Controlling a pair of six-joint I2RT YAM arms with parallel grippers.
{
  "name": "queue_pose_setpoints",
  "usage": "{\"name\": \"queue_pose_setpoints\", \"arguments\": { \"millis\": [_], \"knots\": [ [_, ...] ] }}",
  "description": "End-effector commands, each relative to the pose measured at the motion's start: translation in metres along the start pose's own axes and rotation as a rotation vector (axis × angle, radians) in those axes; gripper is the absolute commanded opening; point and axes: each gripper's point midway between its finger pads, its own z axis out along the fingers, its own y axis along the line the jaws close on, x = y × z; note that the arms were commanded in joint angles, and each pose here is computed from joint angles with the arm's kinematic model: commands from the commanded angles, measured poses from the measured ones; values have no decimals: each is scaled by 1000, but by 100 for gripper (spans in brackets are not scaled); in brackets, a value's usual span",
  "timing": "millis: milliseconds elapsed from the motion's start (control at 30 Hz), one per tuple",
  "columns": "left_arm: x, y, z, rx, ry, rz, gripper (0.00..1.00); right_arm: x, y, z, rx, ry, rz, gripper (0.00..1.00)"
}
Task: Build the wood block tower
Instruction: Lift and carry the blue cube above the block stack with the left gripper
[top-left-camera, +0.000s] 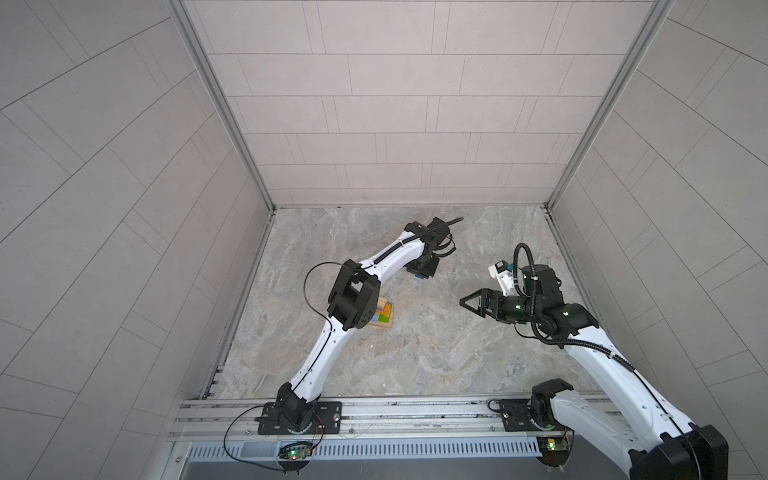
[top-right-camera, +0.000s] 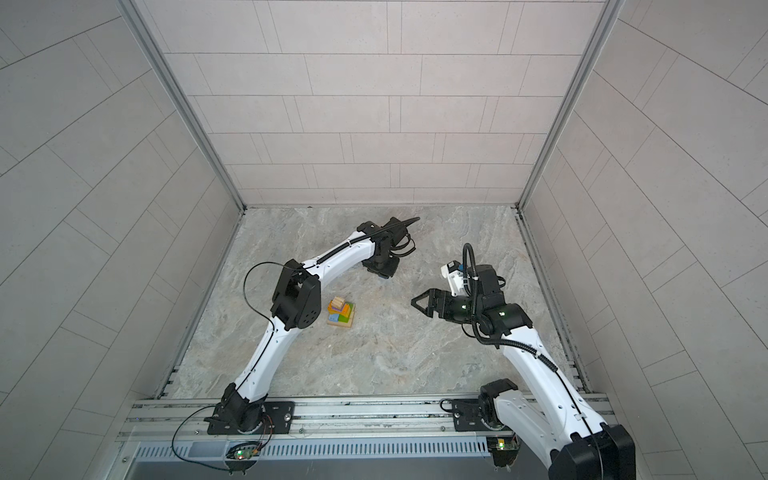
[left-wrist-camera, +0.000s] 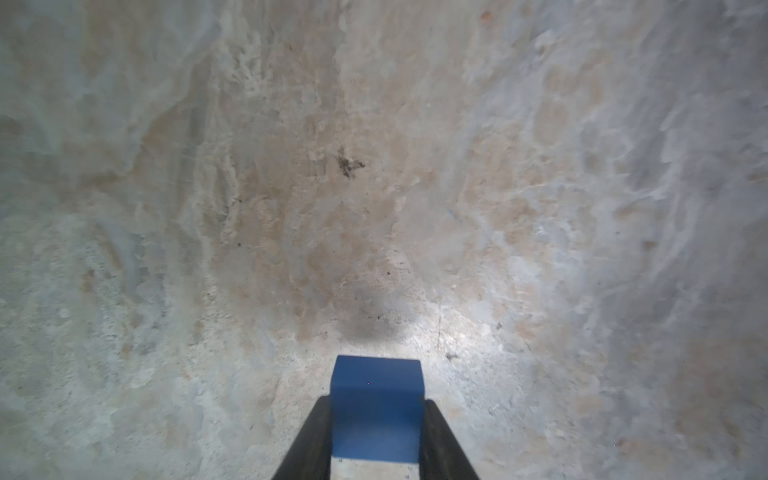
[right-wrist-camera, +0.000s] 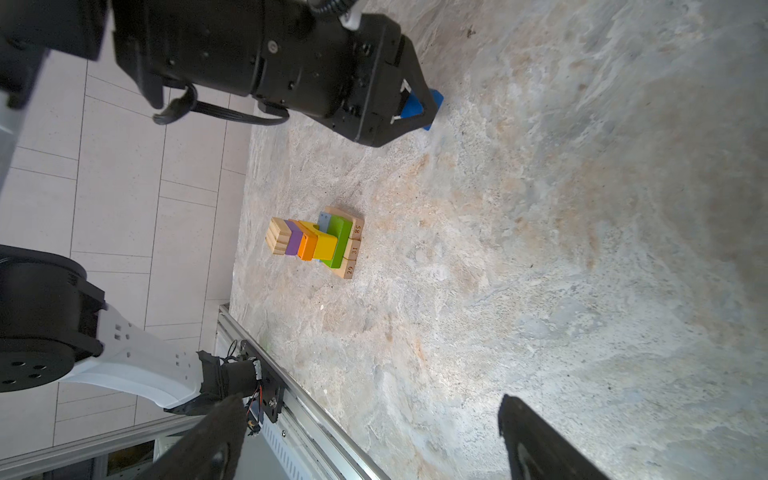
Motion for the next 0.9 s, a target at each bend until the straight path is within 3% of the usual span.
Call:
{"name": "queue_pose_setpoints", "arguments": {
  "millis": [0,500,867],
  "knots": [
    [-1,7,-44,9,-41,-16,31,-8,4,-4,7,-18,-29,96],
    [53,46,-117,-25,-60,-48,30,-15,14,0,-47,-30,-64,96],
    [102,72,-147,-20,-52,-83,30,-21,17,8,-50,-36,-60,95]
  ]
}}
